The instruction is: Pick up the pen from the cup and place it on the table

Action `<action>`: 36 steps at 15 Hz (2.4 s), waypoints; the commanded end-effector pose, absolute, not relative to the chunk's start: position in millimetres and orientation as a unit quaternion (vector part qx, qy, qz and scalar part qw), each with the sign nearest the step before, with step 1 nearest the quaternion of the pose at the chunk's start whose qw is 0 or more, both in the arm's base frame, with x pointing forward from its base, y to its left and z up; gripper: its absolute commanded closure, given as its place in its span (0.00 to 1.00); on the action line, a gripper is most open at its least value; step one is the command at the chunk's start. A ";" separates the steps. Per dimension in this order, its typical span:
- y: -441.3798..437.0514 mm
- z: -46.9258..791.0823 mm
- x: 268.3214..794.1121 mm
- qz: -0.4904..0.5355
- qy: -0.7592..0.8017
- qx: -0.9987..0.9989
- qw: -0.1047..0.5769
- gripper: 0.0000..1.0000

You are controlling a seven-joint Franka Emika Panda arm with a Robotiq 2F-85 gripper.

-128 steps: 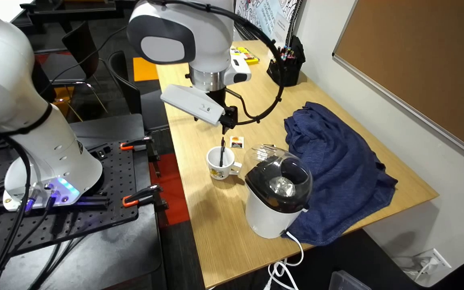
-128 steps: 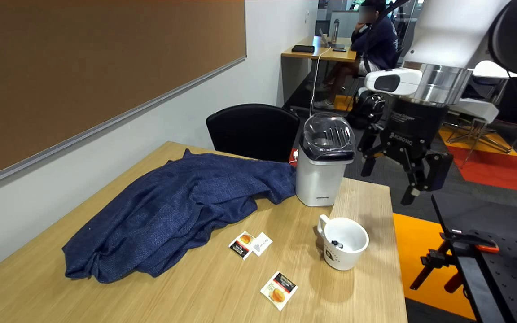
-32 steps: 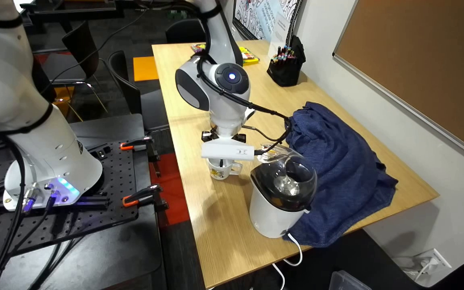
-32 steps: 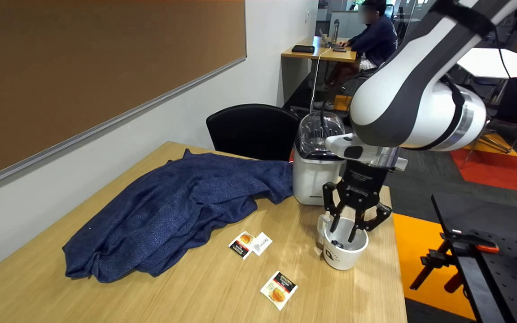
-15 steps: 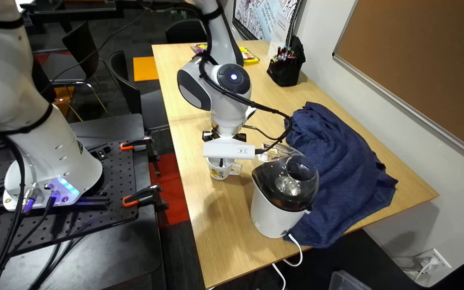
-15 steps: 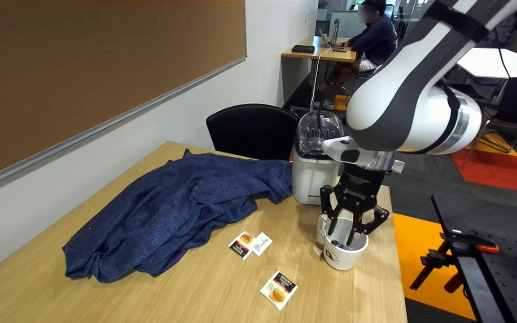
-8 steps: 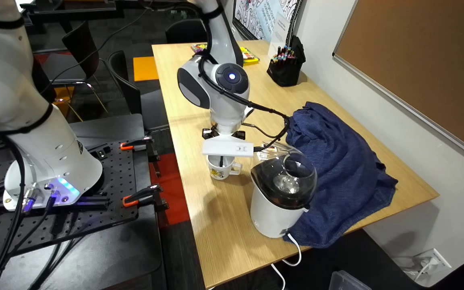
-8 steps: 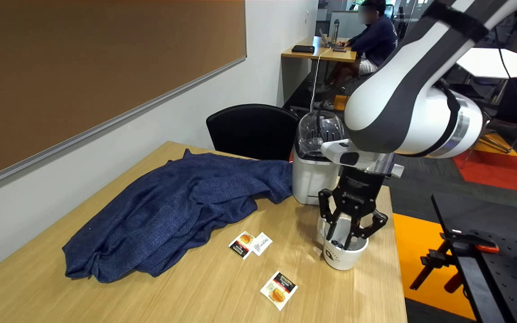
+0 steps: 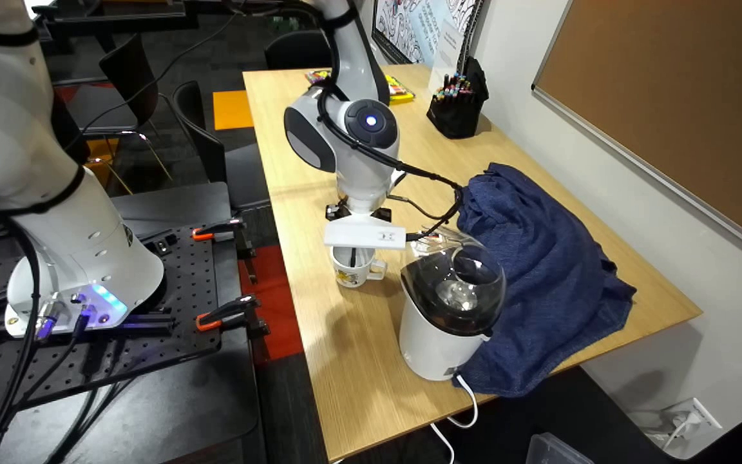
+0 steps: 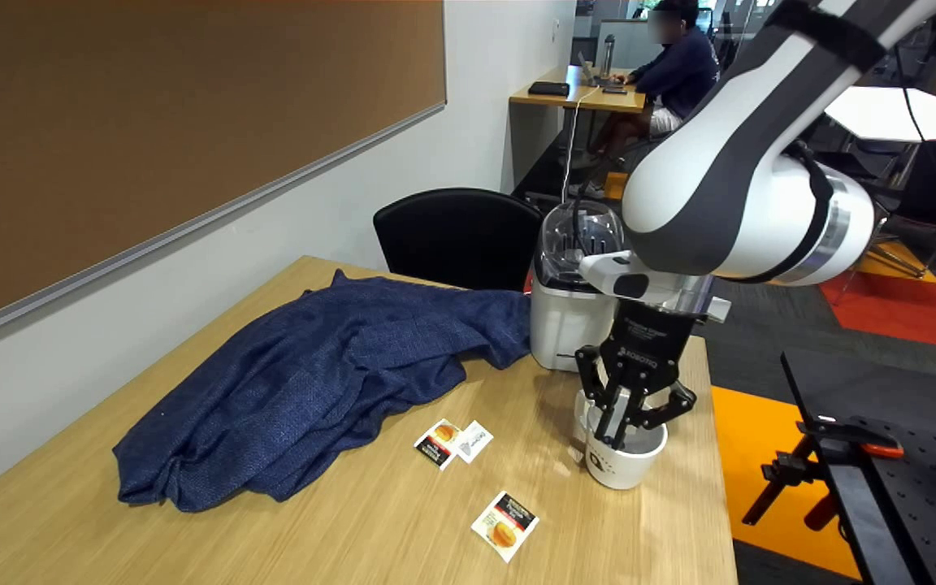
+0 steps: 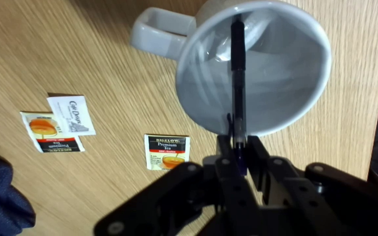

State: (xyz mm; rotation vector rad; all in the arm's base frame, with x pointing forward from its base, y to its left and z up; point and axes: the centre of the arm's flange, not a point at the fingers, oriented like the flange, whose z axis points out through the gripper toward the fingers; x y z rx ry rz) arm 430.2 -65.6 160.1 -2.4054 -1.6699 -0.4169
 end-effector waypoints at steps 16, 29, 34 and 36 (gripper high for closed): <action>-45.2 227.8 383.9 -0.195 -0.556 -0.807 0.033 0.96; -10.3 297.8 373.3 -0.282 -0.535 -0.796 0.034 0.96; 12.1 302.7 388.2 -0.299 -0.459 -0.833 0.077 0.96; 22.2 301.8 395.7 -0.297 -0.422 -0.852 0.087 0.96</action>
